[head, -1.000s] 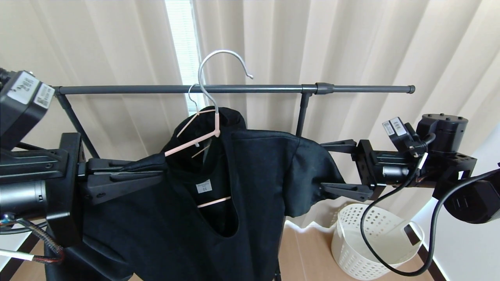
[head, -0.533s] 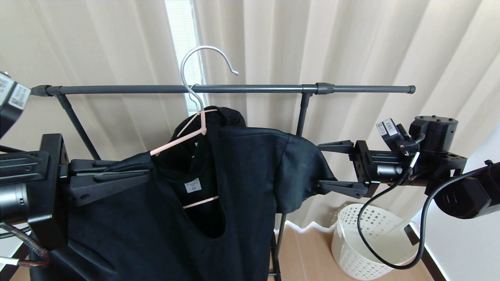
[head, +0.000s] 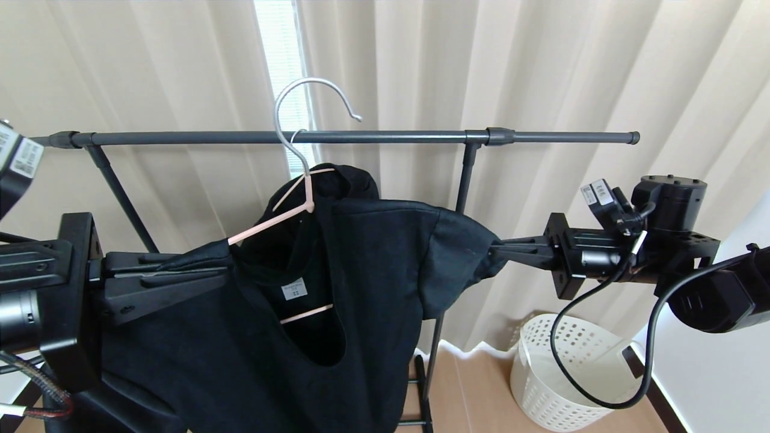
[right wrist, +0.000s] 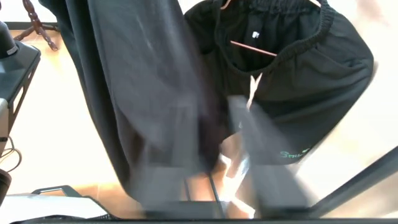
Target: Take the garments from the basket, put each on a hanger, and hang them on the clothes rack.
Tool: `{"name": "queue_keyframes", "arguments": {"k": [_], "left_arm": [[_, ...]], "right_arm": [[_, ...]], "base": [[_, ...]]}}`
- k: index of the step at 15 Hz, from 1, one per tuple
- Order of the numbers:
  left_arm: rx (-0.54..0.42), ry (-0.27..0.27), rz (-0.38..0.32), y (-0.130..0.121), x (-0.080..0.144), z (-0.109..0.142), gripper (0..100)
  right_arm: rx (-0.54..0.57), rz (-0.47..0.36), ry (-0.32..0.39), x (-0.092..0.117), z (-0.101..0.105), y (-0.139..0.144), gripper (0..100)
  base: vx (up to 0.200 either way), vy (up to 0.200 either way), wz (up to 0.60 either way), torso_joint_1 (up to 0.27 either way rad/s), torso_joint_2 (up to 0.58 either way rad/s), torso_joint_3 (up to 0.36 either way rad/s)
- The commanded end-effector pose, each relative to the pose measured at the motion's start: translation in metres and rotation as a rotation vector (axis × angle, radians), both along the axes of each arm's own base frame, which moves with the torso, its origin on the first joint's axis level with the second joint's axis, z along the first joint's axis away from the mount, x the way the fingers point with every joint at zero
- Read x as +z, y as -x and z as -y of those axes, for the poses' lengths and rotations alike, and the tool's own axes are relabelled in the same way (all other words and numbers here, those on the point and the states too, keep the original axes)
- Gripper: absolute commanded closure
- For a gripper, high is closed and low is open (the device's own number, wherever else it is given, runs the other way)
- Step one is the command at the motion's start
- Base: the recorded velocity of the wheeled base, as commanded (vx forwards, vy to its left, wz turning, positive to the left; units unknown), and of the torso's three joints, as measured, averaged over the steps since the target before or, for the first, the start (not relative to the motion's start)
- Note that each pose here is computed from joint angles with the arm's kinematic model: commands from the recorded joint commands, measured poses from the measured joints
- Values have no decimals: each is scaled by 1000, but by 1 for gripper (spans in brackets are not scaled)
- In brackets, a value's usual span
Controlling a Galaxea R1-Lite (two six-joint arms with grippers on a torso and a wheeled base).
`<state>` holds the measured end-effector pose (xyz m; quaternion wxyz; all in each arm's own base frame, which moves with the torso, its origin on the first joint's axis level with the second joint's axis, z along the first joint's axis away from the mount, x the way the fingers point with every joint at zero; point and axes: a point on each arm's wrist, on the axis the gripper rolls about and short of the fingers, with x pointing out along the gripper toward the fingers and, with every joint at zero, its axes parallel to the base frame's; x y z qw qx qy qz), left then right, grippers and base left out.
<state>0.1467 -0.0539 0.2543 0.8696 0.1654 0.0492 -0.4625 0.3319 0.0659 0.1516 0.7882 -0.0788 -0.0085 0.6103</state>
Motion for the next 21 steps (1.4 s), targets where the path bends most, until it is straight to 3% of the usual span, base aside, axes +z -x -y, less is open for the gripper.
{"name": "queue_keyframes", "arguments": {"k": [1,9,15,21], "left_arm": [[11,-1,1,1,-1,-2,100],[72,6,-12,11,-9,-14,100],[156,45,-27,21,-9,-25,100],[185,72,-46,26,-11,-30,100]], "right_arm": [[-28,17,-2,4,9,-4,100],[-105,-3,-29,15,34,-19,100],[-187,-57,-60,16,62,-39,100],[-228,-141,-108,20,76,-49,100]], "base": [[0,0,0,0,0,0],[0,0,0,0,0,0],[0,0,0,0,0,0],[0,0,0,0,0,0]]}}
